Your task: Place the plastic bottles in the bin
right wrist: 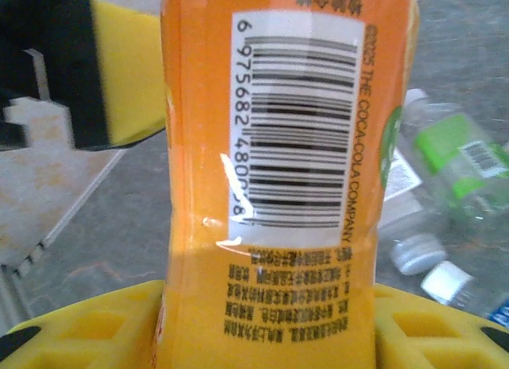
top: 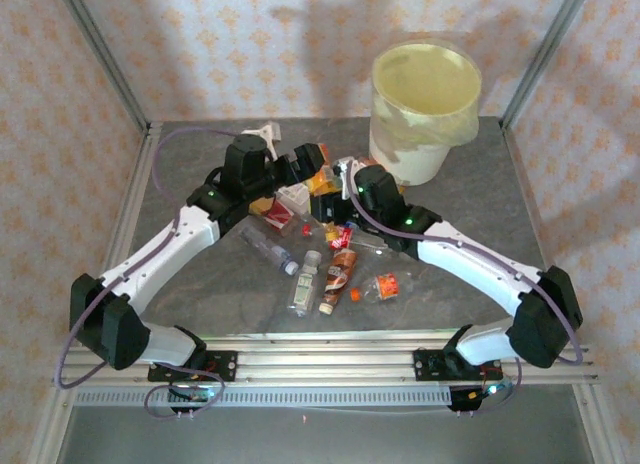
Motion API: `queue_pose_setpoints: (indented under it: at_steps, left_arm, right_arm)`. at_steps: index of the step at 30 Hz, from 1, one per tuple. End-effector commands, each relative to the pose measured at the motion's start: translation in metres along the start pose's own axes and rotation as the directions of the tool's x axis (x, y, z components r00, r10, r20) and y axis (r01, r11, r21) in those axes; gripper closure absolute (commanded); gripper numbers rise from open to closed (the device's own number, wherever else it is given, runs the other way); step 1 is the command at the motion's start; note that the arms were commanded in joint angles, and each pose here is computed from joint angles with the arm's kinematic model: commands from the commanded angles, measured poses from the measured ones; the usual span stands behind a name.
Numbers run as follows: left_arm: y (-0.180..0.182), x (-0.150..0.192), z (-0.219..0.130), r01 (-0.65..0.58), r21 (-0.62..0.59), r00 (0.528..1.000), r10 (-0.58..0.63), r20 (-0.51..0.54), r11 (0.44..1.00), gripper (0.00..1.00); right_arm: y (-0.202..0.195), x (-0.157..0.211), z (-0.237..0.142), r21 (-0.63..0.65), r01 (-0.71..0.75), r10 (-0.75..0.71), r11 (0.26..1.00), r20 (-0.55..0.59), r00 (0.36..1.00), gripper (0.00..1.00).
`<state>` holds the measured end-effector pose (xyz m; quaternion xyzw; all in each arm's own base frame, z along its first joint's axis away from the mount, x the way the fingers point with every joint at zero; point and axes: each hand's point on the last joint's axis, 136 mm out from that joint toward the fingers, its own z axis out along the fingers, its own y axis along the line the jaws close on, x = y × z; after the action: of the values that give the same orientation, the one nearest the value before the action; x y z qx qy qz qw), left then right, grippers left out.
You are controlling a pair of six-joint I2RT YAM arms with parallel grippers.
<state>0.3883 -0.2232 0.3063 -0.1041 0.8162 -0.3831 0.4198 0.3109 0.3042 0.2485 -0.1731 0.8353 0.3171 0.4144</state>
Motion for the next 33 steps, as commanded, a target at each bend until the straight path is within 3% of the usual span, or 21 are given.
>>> queue_pose_setpoints:
  at_steps: [1,6,8,11,14,23,28,33]
  left_arm:
    - [-0.027,-0.033,-0.035,0.036,0.108,0.993,-0.048,0.109,0.993,0.0]
    - [-0.009,-0.05,-0.076,0.076,0.03,0.968,-0.081,0.238,0.997,0.0]
    - [0.019,-0.053,-0.094,0.107,-0.108,0.948,-0.069,0.31,0.988,0.0]
    - [0.078,-0.045,-0.118,0.198,-0.378,0.931,-0.053,0.361,0.904,0.0]
    - [0.115,-0.027,-0.125,0.245,-0.498,0.937,-0.07,0.343,0.832,0.0]
    - [0.162,0.014,-0.128,0.231,-0.6,0.962,-0.088,0.258,0.766,0.0]
    - [0.176,0.023,-0.141,0.245,-0.625,0.958,-0.084,0.275,0.741,0.0]
    - [0.186,0.027,-0.156,0.268,-0.638,0.946,-0.073,0.315,0.722,0.0]
  right_arm:
    - [-0.028,-0.014,-0.019,0.125,-0.01,0.005,0.992,0.041,0.999,0.57]
    - [-0.054,-0.044,-0.041,0.191,-0.026,0.007,0.981,0.103,0.995,0.57]
    - [-0.061,-0.069,-0.051,0.198,-0.015,-0.012,0.98,0.136,0.991,0.57]
    - [-0.075,-0.113,-0.064,0.227,-0.013,-0.033,0.974,0.201,0.979,0.57]
    - [-0.089,-0.162,-0.078,0.247,-0.027,-0.047,0.969,0.289,0.956,0.58]
    - [-0.146,-0.279,-0.096,0.331,-0.054,-0.11,0.942,0.458,0.882,0.58]
    - [-0.194,-0.307,-0.082,0.419,-0.089,-0.131,0.903,0.467,0.874,0.6]
    - [-0.224,-0.315,-0.06,0.421,-0.034,-0.158,0.906,0.413,0.897,0.59]
